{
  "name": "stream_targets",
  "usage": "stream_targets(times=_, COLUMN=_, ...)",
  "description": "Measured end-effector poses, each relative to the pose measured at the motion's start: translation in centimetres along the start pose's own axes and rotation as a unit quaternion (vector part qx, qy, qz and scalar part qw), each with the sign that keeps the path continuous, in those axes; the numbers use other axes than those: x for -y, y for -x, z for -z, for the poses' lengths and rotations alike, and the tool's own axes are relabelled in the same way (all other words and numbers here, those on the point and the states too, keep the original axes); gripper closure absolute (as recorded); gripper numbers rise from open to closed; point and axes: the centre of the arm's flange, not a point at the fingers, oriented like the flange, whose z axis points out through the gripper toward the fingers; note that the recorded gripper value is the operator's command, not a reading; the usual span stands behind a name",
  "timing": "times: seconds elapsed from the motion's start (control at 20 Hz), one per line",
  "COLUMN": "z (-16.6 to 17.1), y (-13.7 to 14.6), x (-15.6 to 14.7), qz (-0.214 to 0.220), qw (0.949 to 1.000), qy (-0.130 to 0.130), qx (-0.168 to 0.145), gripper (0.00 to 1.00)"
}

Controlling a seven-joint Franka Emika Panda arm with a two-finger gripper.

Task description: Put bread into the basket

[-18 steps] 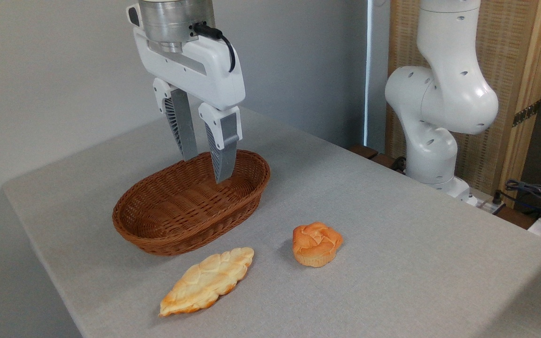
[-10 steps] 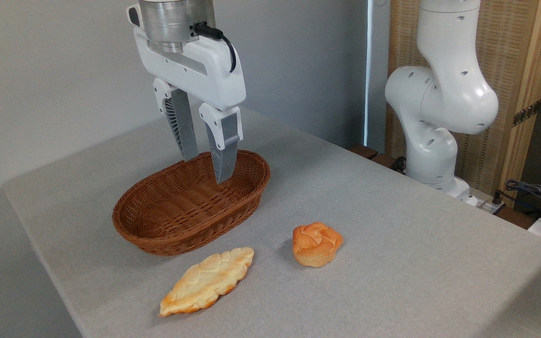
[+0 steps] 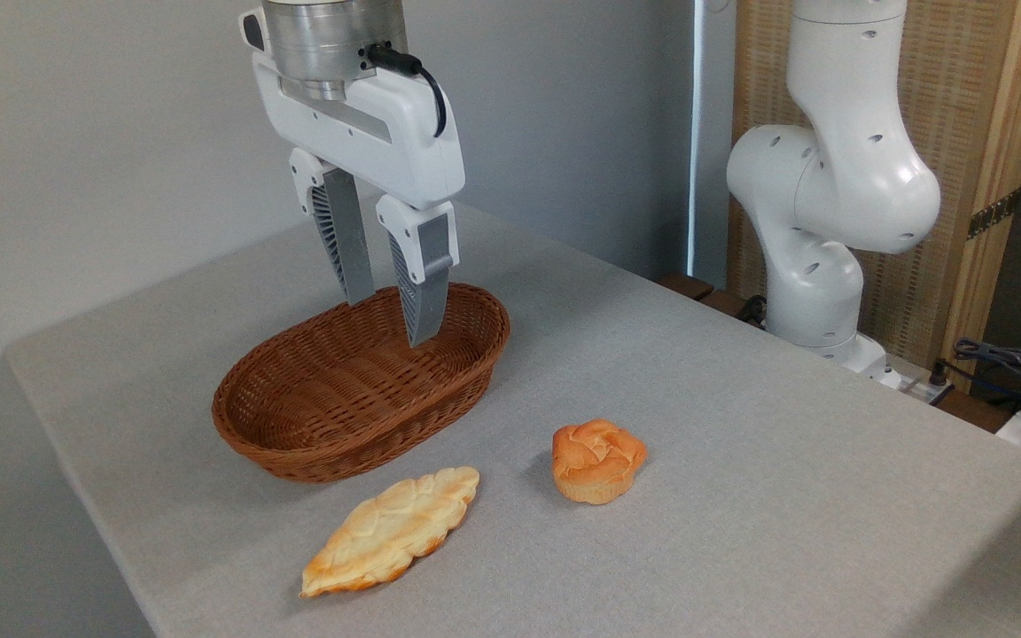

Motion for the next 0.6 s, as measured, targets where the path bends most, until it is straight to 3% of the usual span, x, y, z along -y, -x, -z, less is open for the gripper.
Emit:
stream_targets(times=0.2, z=-0.1, y=0.0, x=0.0, qz=-0.008, qw=1.0, qy=0.002, qx=0.002, gripper=0.0)
stream_targets(times=0.4, z=-1.2, y=0.4, x=-0.2, qz=-0.053, qw=0.9984, qy=0.013, qx=0.014, gripper=0.0)
stream_targets(times=0.6, z=-3.5, y=2.9, x=-1.1, qz=-0.098, qw=0.994, qy=0.036, qx=0.033, gripper=0.0)
